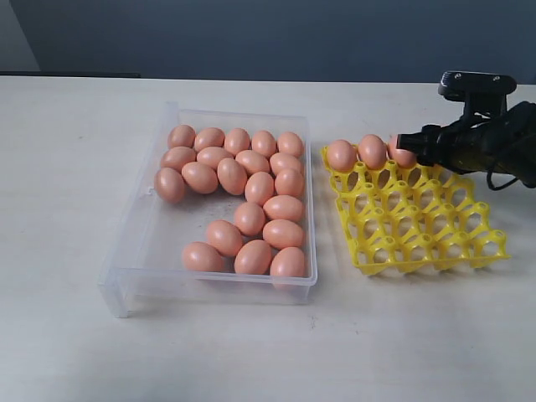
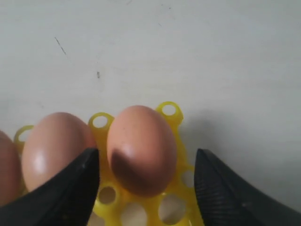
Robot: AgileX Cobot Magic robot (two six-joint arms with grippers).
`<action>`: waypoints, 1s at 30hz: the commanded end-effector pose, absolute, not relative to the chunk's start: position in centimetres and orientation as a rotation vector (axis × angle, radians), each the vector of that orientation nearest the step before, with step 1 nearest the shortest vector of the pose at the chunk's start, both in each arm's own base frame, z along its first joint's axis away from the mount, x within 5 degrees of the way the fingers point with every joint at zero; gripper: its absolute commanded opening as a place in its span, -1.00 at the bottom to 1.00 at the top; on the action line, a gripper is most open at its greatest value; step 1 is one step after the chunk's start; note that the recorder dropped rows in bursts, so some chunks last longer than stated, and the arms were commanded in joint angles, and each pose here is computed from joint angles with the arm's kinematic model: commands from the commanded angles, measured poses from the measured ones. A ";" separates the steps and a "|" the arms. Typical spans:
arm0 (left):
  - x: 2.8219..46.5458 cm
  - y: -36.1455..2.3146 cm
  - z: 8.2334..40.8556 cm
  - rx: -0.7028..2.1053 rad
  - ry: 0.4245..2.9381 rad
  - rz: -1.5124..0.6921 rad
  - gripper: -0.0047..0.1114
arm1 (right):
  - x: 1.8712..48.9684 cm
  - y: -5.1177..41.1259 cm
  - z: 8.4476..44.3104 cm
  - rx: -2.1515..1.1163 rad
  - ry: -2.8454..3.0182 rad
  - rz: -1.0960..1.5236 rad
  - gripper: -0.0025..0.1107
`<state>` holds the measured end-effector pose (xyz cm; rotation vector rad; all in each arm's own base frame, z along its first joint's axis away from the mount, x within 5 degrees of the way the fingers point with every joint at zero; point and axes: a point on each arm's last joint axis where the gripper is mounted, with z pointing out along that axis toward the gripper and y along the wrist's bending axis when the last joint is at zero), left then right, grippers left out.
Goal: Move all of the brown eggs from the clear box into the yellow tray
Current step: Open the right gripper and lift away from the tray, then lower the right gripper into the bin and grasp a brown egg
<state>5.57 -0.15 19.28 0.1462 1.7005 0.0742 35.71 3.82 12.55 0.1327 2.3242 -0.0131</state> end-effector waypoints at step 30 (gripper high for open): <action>5.6 -0.2 19.4 0.143 1.686 0.071 -0.91 | 31.9 26.3 16.7 -1.061 2.596 0.700 0.07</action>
